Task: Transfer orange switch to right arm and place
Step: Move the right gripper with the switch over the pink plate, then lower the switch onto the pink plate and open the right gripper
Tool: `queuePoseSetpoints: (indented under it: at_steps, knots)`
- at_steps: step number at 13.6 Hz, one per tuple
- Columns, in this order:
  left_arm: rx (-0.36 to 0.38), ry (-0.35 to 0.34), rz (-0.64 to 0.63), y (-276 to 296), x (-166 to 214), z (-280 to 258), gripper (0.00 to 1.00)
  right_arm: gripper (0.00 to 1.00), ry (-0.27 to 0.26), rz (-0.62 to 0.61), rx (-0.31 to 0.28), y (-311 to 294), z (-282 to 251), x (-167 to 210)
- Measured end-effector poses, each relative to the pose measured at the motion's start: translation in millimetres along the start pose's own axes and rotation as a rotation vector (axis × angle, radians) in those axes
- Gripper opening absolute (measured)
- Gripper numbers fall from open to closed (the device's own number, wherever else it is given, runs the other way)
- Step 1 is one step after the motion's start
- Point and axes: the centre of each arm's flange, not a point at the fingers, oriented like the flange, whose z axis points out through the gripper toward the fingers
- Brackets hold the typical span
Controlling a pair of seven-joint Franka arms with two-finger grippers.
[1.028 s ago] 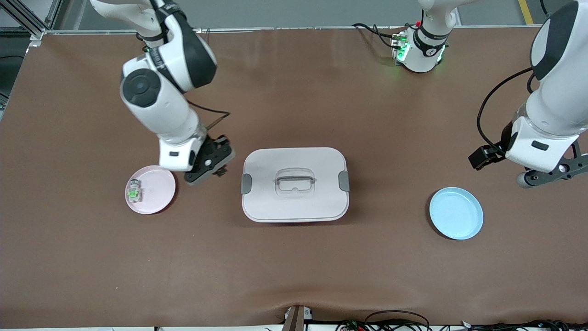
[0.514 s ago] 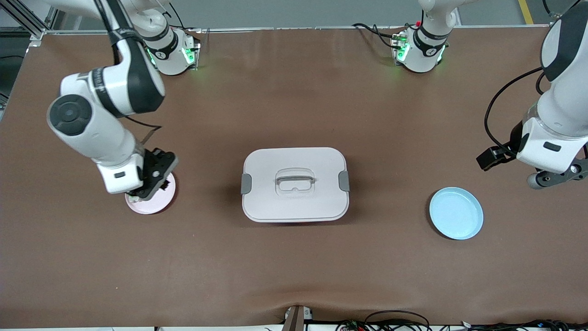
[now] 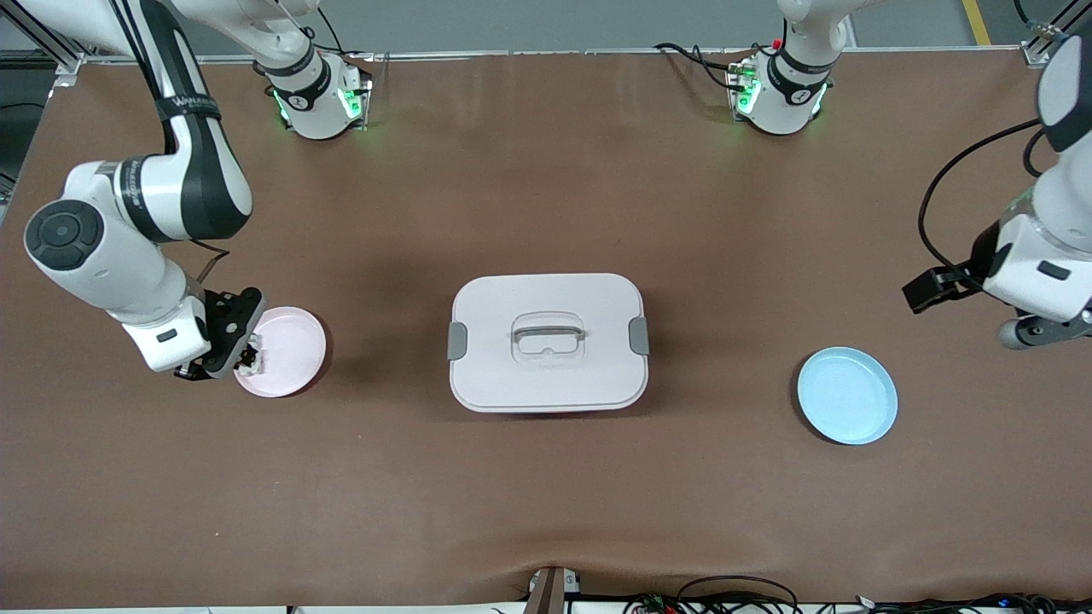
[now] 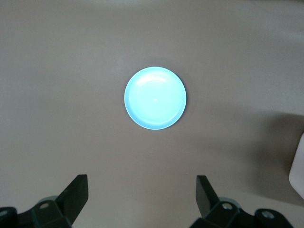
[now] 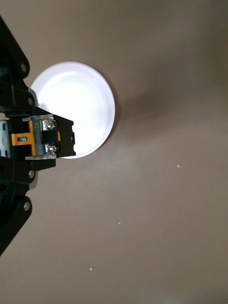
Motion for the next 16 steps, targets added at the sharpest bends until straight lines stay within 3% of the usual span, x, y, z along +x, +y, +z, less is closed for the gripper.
queuePoseSetpoints:
  at_steps: [2, 6, 11, 16]
  knots:
    - [-0.016, -0.007, 0.022, -21.5, 4.2, 0.5, 1.0, 0.34, 0.005, -0.001, -0.006, -9.1, 27.8, -15.8]
    - [-0.063, -0.022, 0.059, -49.4, 8.7, 2.5, 1.0, 0.34, -0.018, 0.006, 0.066, -20.7, 71.7, -25.4]
    - [-0.059, -0.016, 0.075, -38.9, 3.7, -3.9, 1.0, 0.34, -0.008, -0.004, 0.097, -28.3, 126.6, -14.3]
    - [-0.092, -0.07, 0.048, -45.5, -19.3, -7.1, 1.0, 0.34, -0.004, -0.059, 0.12, -36.1, 149.8, -4.6]
